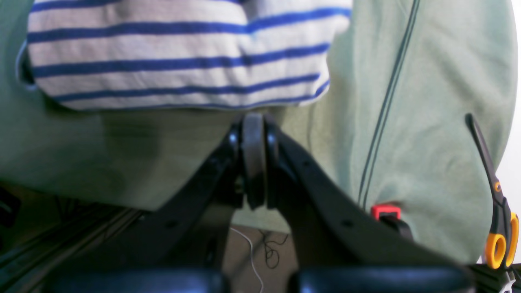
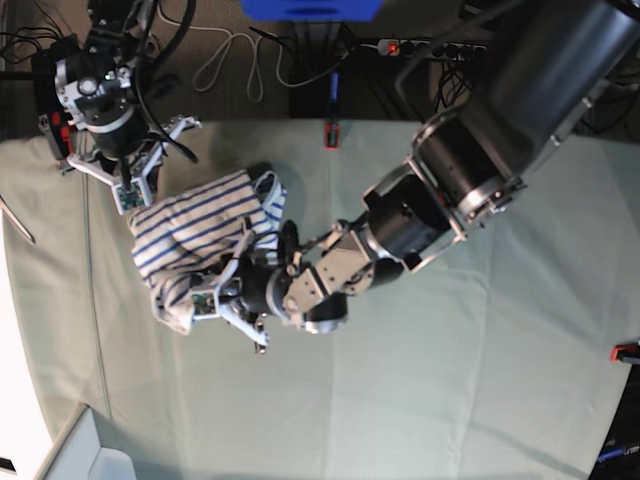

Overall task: Layout the t-shirt on the table in an organized manner, then fold the t-shirt properly
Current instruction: 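Fold the gripped edge over the bundle with the left gripper and release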

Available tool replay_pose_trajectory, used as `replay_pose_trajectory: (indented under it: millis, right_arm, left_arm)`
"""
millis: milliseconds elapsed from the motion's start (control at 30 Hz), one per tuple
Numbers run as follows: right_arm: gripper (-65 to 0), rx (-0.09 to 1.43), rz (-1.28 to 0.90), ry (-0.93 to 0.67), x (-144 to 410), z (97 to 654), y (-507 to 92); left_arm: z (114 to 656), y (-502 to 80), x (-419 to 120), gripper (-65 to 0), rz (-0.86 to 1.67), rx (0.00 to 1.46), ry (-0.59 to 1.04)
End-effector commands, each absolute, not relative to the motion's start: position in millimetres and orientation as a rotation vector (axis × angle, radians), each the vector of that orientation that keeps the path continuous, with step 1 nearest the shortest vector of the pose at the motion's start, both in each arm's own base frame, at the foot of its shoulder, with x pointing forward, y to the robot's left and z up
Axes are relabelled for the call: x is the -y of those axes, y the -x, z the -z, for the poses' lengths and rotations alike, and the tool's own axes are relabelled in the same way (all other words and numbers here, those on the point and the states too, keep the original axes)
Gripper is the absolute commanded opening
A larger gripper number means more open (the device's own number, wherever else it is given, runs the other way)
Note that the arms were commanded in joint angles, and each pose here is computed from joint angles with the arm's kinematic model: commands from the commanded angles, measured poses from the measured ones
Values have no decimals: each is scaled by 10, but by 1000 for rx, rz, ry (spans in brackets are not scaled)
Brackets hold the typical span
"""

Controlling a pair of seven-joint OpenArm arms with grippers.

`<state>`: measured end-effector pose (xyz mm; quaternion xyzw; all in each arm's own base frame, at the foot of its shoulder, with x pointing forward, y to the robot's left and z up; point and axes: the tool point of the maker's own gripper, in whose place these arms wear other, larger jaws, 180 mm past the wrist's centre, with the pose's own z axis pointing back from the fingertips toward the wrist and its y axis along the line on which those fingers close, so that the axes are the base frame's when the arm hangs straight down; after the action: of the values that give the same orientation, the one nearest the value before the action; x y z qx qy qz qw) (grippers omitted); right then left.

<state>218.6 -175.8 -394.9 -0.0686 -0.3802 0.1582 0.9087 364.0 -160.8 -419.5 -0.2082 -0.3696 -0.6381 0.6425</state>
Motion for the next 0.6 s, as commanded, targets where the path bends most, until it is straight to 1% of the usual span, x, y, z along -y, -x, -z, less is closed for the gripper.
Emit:
replay_pose_trajectory:
  millis: [0, 67, 133, 167, 400, 567]
  right_arm:
    - [-650, 825, -324, 149, 1764, 3853, -2244]
    - [-650, 827, -323, 149, 1764, 3850, -2250]
    - [-650, 828, -323, 149, 1764, 3846, -2256]
    - [-650, 828, -323, 149, 1764, 3846, -2256]
    - [-650, 828, -323, 149, 1764, 3846, -2256]
    - [-650, 828, -324, 150, 1768, 3846, -2256]
  left_arm:
    - [4008, -3696, 1748, -431, 1456, 899, 502]
    - [4049, -3647, 1752, -367, 1452, 890, 511]
    - [4063, -3621, 1758, -322, 1446, 887, 519]
    - [4054, -3621, 1765, -310, 1444, 890, 523]
    - [3747, -3554, 2018, -304, 1478, 986, 577]
    - [3801, -3566, 1981, -304, 1491, 953, 538]
